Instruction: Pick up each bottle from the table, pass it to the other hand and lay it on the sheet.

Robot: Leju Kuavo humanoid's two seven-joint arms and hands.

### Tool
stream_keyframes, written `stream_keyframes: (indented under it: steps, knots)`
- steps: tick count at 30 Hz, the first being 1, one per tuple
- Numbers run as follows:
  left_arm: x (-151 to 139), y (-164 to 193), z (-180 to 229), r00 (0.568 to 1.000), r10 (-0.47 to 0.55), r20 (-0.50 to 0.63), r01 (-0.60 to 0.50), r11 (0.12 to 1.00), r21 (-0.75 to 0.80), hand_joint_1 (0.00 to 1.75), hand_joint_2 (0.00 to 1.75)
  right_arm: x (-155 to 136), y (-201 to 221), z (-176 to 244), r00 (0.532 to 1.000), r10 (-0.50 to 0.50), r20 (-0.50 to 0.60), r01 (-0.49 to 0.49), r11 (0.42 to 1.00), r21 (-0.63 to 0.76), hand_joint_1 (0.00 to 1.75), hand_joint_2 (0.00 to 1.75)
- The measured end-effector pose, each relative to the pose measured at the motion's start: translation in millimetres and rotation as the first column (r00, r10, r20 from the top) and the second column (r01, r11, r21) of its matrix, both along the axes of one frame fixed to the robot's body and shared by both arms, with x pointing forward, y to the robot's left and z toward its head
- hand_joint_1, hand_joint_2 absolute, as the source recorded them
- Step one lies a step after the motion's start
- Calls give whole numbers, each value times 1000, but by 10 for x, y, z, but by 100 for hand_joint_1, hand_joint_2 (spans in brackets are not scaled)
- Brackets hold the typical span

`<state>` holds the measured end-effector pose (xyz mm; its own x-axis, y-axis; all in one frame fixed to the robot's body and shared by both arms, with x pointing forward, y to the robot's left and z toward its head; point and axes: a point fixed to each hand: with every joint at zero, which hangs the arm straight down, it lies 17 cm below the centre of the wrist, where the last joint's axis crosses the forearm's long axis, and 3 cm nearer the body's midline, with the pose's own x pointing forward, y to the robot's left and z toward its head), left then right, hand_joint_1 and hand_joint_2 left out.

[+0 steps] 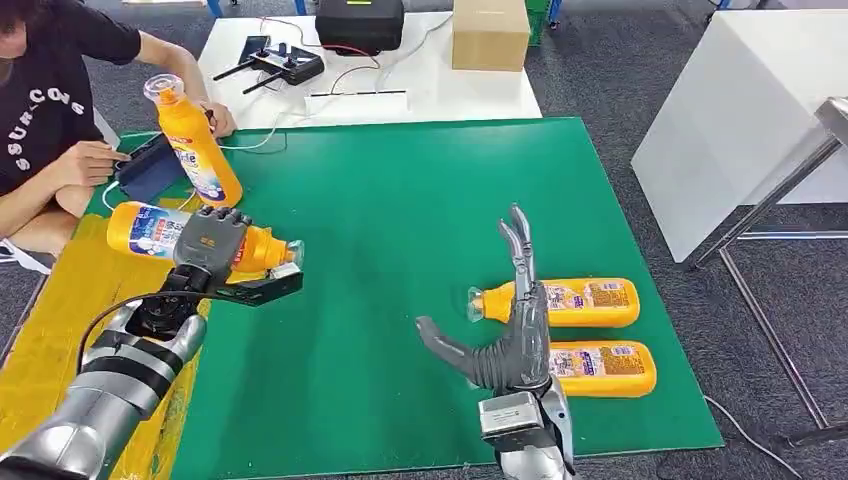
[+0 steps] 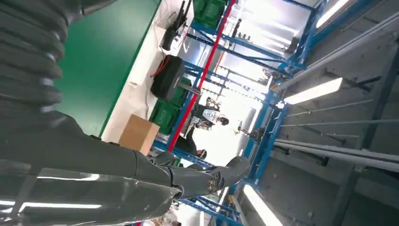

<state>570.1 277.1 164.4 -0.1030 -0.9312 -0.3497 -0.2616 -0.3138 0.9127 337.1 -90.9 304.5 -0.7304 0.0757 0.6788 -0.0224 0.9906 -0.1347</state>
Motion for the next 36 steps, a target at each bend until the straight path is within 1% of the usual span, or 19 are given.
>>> stream_keyframes:
  steps: [4, 8, 9, 11, 12, 15, 17, 23, 27, 34, 36]
  knots:
    - [16, 14, -28, 1000, 6, -15, -6, 1000, 7, 175, 175, -1, 1, 0, 1000, 0, 0, 0, 1000, -1, 0, 175]
    - [34, 114, -270, 993, 52, -108, -50, 999, 21, 175, 175, -2, 17, -3, 1000, -1, 2, 2, 1000, -16, 0, 175]
    - [37, 154, -369, 987, 74, -144, -72, 997, 15, 0, 175, 0, 18, -4, 1000, -3, 1, 3, 1000, -20, 0, 175]
    - [40, 234, -550, 969, 122, -213, -128, 992, -16, 0, 175, 0, 18, 10, 1000, -9, 4, 9, 1000, -28, 0, 175]
    - [40, 264, -601, 963, 139, -230, -151, 988, -39, 0, 175, 0, 19, 17, 1000, -11, 4, 11, 999, -30, 0, 175]
    - [62, 314, -639, 953, 172, -249, -209, 969, -129, 0, 175, 18, 0, 12, 1000, -23, -1, 22, 999, -39, 0, 175]
    - [87, 356, -621, 947, 194, -254, -237, 960, -151, 0, 175, 23, -9, 12, 1000, -28, -1, 28, 999, -39, 0, 175]
    - [104, 471, -765, 907, 243, -343, -305, 942, -140, 0, 175, 31, -22, 9, 999, -33, -2, 33, 999, -40, 0, 175]
    - [105, 500, -815, 897, 249, -365, -322, 934, -155, 0, 175, 40, -31, 4, 999, -34, -5, 34, 999, -41, 0, 175]
    - [113, 516, -831, 892, 250, -377, -332, 928, -169, 0, 175, 41, -29, 2, 999, -32, -5, 32, 999, -42, 0, 175]
    - [130, 437, -729, 927, 190, -325, -294, 904, -310, 0, 175, 46, -33, -1, 999, -34, -7, 33, 999, -43, 0, 175]
